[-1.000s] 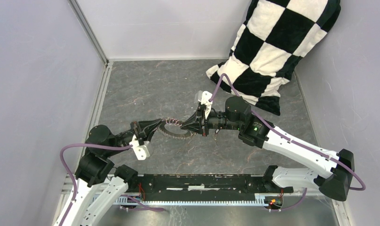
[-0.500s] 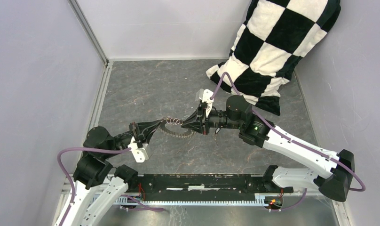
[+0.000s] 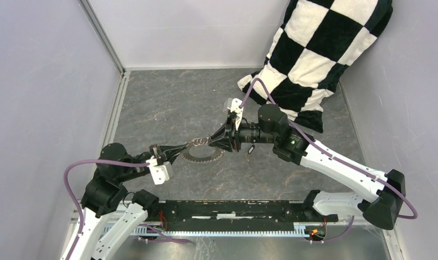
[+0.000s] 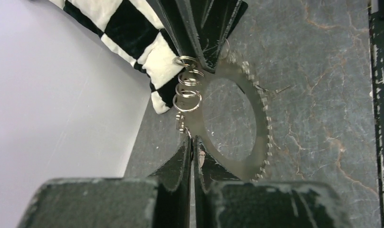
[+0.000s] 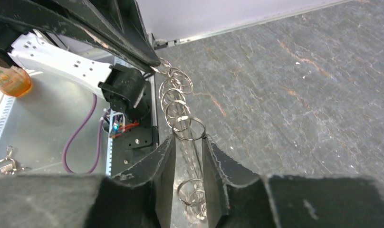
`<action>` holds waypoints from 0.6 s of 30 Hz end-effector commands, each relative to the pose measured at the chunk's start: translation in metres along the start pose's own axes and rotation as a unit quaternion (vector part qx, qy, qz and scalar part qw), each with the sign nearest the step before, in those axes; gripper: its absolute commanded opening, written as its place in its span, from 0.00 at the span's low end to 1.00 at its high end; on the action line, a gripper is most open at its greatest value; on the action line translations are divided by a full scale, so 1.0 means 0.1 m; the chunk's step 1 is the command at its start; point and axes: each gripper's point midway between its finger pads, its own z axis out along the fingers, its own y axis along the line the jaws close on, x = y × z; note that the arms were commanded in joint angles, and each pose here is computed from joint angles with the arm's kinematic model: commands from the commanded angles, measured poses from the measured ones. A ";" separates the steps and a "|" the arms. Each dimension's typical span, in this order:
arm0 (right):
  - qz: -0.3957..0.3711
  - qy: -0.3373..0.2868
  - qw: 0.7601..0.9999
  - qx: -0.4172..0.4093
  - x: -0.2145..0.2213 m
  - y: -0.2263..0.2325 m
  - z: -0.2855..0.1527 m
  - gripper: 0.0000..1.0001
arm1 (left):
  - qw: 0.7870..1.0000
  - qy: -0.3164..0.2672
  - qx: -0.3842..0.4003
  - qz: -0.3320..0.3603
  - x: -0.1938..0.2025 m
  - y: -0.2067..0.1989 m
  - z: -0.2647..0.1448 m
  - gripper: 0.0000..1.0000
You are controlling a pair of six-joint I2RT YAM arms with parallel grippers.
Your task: Put the keys on the keyring
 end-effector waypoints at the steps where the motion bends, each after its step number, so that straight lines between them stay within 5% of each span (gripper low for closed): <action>1: -0.033 -0.003 0.999 -0.004 -0.19 0.01 -0.07 0.39 | 0.998 -0.014 -0.019 -0.055 -0.17 0.14 -0.01 0.02; 3: -0.051 0.003 0.999 0.013 -0.24 -0.06 -0.11 0.51 | 0.996 -0.005 -0.027 -0.089 -0.15 0.18 0.02 0.02; 7: -0.112 -0.022 0.993 0.032 -0.49 -0.09 -0.20 0.58 | 0.984 0.016 -0.027 -0.176 -0.09 0.21 0.09 0.02; 12: -0.157 -0.063 0.985 -0.022 -0.62 0.10 -0.19 0.59 | 0.963 0.026 0.045 -0.265 -0.15 0.03 0.18 0.02; 18: -0.188 -0.083 0.975 -0.085 -0.60 0.26 -0.11 0.56 | 0.954 0.006 0.105 -0.282 -0.30 -0.12 0.18 0.02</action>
